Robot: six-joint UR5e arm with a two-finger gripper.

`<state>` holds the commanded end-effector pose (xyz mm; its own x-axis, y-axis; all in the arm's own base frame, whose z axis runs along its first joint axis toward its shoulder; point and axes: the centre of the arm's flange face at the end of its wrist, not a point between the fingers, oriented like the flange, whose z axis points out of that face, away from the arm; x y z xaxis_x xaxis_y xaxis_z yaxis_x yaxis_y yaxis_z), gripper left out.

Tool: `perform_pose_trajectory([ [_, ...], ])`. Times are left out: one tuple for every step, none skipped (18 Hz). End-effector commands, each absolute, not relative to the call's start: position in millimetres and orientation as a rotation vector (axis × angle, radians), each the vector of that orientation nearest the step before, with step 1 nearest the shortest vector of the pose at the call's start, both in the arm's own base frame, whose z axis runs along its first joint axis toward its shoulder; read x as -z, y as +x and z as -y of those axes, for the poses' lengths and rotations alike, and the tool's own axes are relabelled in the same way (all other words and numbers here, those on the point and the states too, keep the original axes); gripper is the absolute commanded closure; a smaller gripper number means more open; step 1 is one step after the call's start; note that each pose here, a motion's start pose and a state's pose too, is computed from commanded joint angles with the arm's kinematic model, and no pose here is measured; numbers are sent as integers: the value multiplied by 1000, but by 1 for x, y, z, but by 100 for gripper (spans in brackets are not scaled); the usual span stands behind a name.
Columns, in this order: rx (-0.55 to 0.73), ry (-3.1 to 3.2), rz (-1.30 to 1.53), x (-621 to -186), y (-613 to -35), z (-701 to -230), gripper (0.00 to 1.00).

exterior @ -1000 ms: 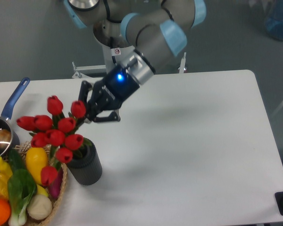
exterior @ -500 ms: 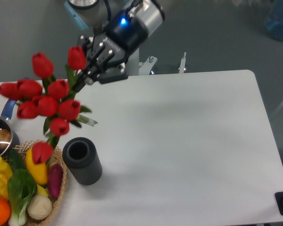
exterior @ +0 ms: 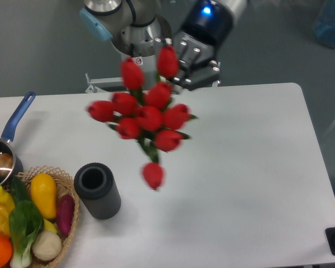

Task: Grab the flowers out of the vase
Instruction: 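Lift the gripped tulips up out of the grey vase, then carry the tulip bunch away from the vase and hold it raised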

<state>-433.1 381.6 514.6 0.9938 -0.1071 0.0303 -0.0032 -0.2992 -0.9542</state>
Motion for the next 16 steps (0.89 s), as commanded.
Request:
perform_pose_trajectory([
  [105,-1872,-70,-514,-439,-381,100],
  [112,-1874,-54,-510,-446,-380,100],
  [124,-1878,-42,-503,-451,-381,100],
  [123,-1881,-26,-498,-458,-376,100],
  [118,-1882,-1,-492,-469,-368,100],
  [116,-1884,19,-485,-480,-362,100],
  [121,-1885,28,-481,-486,-362,100],
  [105,-1885,40,-485,-492,-355,100],
  [99,-1887,66,-484,-500,-345,100],
  [101,-1894,81,-482,-502,-342,100],
  [94,-1899,91,-481,-505,-338,100],
  [72,-1915,99,-480,-509,-333,100],
  [58,-1933,105,-479,-511,-332,100],
  [38,-1957,109,-476,-513,-330,100],
  [7,-1981,96,-474,-514,-329,100],
  [-23,-2003,70,-468,-515,-328,100],
])
